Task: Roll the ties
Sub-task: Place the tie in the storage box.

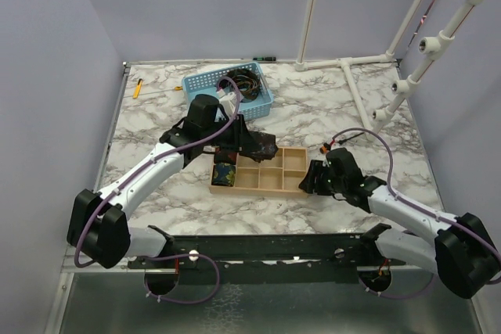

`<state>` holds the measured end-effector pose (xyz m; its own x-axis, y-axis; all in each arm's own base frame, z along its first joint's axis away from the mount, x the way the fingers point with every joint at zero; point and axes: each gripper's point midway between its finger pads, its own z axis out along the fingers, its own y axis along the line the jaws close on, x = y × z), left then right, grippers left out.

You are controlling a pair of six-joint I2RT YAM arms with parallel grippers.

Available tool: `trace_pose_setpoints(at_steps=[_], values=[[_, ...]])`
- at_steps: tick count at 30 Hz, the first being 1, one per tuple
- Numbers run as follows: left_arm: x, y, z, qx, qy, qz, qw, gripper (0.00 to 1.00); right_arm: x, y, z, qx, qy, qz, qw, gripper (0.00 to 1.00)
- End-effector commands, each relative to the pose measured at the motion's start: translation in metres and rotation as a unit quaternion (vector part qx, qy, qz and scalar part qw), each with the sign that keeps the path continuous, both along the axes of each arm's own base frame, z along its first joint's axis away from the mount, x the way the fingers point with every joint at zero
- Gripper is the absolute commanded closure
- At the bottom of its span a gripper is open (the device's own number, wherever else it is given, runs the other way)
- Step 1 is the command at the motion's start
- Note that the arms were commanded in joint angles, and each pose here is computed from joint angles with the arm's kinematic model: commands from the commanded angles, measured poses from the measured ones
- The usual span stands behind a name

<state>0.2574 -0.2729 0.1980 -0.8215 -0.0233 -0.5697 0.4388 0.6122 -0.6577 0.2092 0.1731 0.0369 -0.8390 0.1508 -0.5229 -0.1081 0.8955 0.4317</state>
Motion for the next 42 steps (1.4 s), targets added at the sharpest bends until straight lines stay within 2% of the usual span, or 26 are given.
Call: trace_pose_setpoints(at_steps=[1,4,10,13,18,26,30,35,42], values=[[0.003,-0.023,0.038,-0.113,-0.028,-0.051,0.992,1.0,-0.001,0.003,0.011,0.028,-0.03,0.006,0.999,0.46],[0.01,-0.027,0.037,-0.129,-0.032,-0.043,0.99,1.0,-0.003,0.002,0.013,0.033,-0.036,0.006,0.999,0.46],[0.015,-0.012,-0.036,-0.015,0.068,-0.016,0.997,1.0,-0.003,0.003,0.015,0.033,-0.036,0.01,0.999,0.46],[0.016,0.0,-0.055,0.033,0.081,0.0,0.996,1.0,-0.003,0.002,0.013,0.033,-0.036,0.007,0.999,0.46],[0.015,-0.004,-0.061,0.035,0.092,-0.017,0.995,1.0,-0.003,0.003,0.013,0.034,-0.038,0.01,0.999,0.46],[0.033,-0.007,-0.053,0.039,0.069,-0.007,0.997,1.0,-0.003,0.003,0.015,0.036,-0.041,0.009,0.998,0.46],[0.041,0.001,-0.068,0.071,0.075,0.019,0.994,1.0,-0.003,0.002,0.015,0.035,-0.04,0.008,0.999,0.46],[0.033,0.01,-0.093,0.101,0.104,0.022,0.989,1.0,-0.003,0.002,0.015,0.034,-0.04,0.007,0.999,0.47],[0.034,0.035,-0.111,0.181,0.103,0.043,0.977,1.0,-0.003,0.002,0.014,0.032,-0.038,0.007,0.999,0.47]])
